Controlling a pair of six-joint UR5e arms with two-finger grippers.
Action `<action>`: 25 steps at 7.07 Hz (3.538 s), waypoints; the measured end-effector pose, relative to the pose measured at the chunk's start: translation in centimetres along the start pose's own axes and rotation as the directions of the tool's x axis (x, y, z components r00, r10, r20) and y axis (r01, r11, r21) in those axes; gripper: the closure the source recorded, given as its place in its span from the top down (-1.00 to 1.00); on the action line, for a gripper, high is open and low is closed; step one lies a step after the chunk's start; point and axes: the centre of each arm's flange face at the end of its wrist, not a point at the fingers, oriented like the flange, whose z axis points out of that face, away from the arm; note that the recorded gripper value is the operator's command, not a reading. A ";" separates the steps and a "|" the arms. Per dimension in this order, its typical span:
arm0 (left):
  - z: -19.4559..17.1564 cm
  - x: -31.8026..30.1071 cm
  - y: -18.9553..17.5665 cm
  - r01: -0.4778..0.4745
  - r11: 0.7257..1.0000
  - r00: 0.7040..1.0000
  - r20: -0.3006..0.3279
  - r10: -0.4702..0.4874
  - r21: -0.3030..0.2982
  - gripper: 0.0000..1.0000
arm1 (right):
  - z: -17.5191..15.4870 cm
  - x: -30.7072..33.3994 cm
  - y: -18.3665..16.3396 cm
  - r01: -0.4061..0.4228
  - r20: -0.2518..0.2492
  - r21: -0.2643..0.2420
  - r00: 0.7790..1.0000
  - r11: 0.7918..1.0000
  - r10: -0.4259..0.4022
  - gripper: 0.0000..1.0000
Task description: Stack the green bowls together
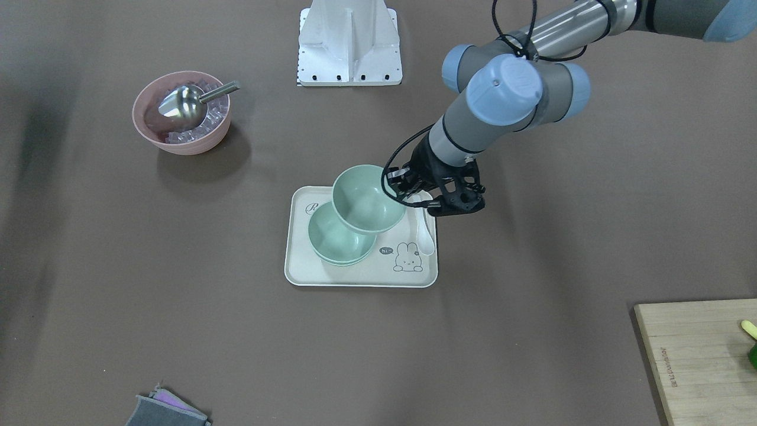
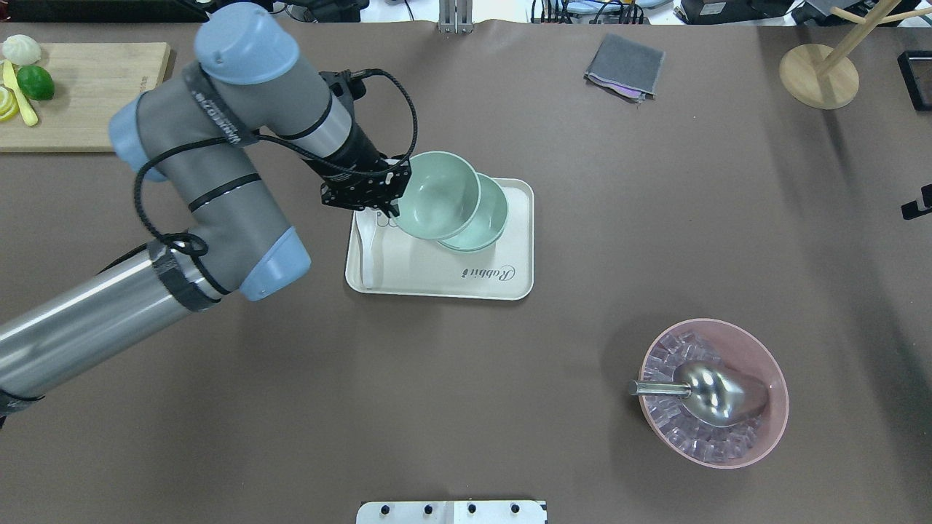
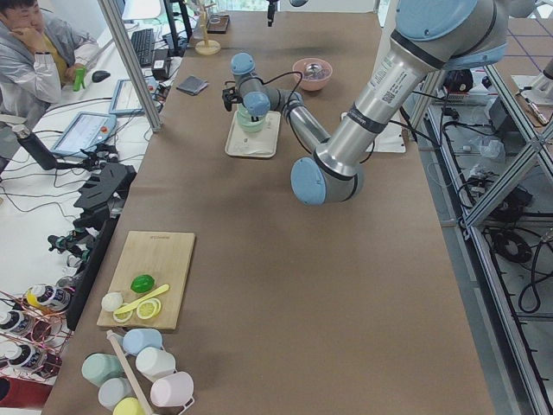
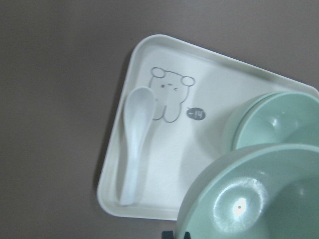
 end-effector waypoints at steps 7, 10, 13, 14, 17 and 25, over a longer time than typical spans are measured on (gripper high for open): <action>2.5 2.6 0.2 -0.006 0.999 1.000 -0.024 0.007 0.035 0.97 | 0.0 -0.1 -0.1 0.001 -0.001 0.001 1.000 1.000 -0.001 1.00; 1.8 2.5 -0.1 -0.015 0.996 0.999 -0.029 0.017 0.092 0.96 | 0.0 -0.1 -0.1 0.001 -0.001 0.001 1.000 1.000 -0.001 1.00; -3.9 -6.3 -2.2 -0.131 0.988 0.991 0.046 0.128 0.080 0.97 | 0.5 -0.4 -0.8 0.026 -0.065 0.028 0.998 0.999 -0.024 1.00; -7.2 -10.7 -3.1 -0.235 0.970 0.966 0.122 0.226 0.062 0.96 | 0.8 -0.3 -0.9 0.047 -0.088 0.028 0.995 0.998 -0.044 1.00; -16.1 -28.1 -5.8 -0.480 0.877 0.836 0.292 0.465 -0.023 0.96 | -0.1 -0.1 -3.2 0.124 -0.156 -0.004 0.980 0.992 -0.123 1.00; -25.4 -53.0 -7.6 -0.450 0.892 0.843 0.311 0.438 -0.035 0.96 | 0.1 0.3 -5.9 0.115 -0.144 -0.050 0.982 0.992 -0.121 1.00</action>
